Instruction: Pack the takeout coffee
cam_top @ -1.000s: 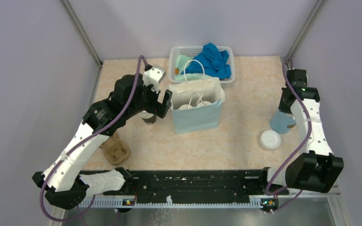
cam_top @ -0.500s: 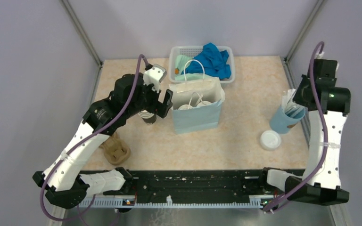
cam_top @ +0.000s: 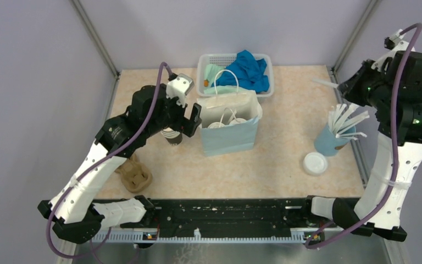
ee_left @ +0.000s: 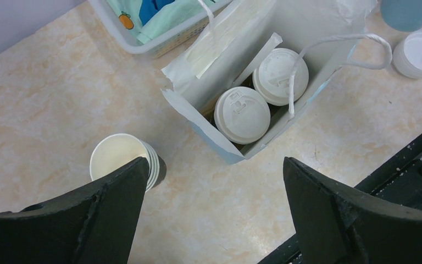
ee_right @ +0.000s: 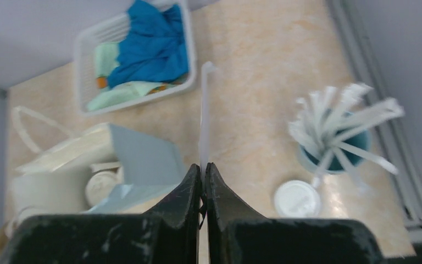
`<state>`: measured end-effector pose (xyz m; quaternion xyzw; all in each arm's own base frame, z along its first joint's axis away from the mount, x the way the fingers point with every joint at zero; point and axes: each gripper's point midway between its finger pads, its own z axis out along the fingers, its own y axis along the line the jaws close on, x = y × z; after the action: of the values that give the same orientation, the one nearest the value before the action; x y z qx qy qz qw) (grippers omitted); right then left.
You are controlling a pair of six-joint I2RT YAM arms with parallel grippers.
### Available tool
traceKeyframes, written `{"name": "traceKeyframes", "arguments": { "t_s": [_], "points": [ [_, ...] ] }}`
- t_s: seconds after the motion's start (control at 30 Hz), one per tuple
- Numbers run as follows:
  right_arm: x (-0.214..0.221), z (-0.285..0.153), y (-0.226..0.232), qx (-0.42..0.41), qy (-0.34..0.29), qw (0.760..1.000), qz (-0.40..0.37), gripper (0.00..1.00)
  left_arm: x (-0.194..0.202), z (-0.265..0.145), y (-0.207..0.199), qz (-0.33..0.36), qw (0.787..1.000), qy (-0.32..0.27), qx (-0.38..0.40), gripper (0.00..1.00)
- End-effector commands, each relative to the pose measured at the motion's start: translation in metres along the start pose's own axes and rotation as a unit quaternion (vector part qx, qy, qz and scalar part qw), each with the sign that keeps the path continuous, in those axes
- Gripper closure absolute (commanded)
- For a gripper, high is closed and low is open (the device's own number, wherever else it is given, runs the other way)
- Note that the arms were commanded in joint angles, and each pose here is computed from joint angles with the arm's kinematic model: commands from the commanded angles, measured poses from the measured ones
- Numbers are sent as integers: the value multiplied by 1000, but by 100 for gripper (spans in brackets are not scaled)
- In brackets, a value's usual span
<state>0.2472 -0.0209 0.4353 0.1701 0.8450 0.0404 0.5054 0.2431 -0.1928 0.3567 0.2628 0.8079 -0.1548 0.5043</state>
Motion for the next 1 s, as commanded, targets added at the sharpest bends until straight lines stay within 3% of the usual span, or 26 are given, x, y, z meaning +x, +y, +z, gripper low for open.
{"name": "traceKeyframes", "arguments": {
  "t_s": [0.0, 0.13, 0.3, 0.4, 0.7, 0.97],
  "points": [
    [-32, -24, 106, -297, -55, 953, 18, 100, -22, -8, -1, -7, 999, -37, 2, 2],
    [-22, -35, 155, -470, 6, 879, 85, 100, -24, -13, 6, -9, 999, -42, -15, 2],
    [24, -42, 183, -552, 114, 821, 93, 100, -27, -20, 16, -15, 997, -57, -44, 2],
    [55, -33, 193, -544, 181, 816, 76, 100, -33, -26, 21, -25, 995, -73, -57, 2],
    [87, -8, 200, -543, 253, 799, 51, 100, -44, -45, 30, -41, 991, -103, -78, 2],
    [108, 31, 179, -456, 275, 846, -23, 100, -44, -46, 29, -51, 991, -101, -76, 2]
  ]
}}
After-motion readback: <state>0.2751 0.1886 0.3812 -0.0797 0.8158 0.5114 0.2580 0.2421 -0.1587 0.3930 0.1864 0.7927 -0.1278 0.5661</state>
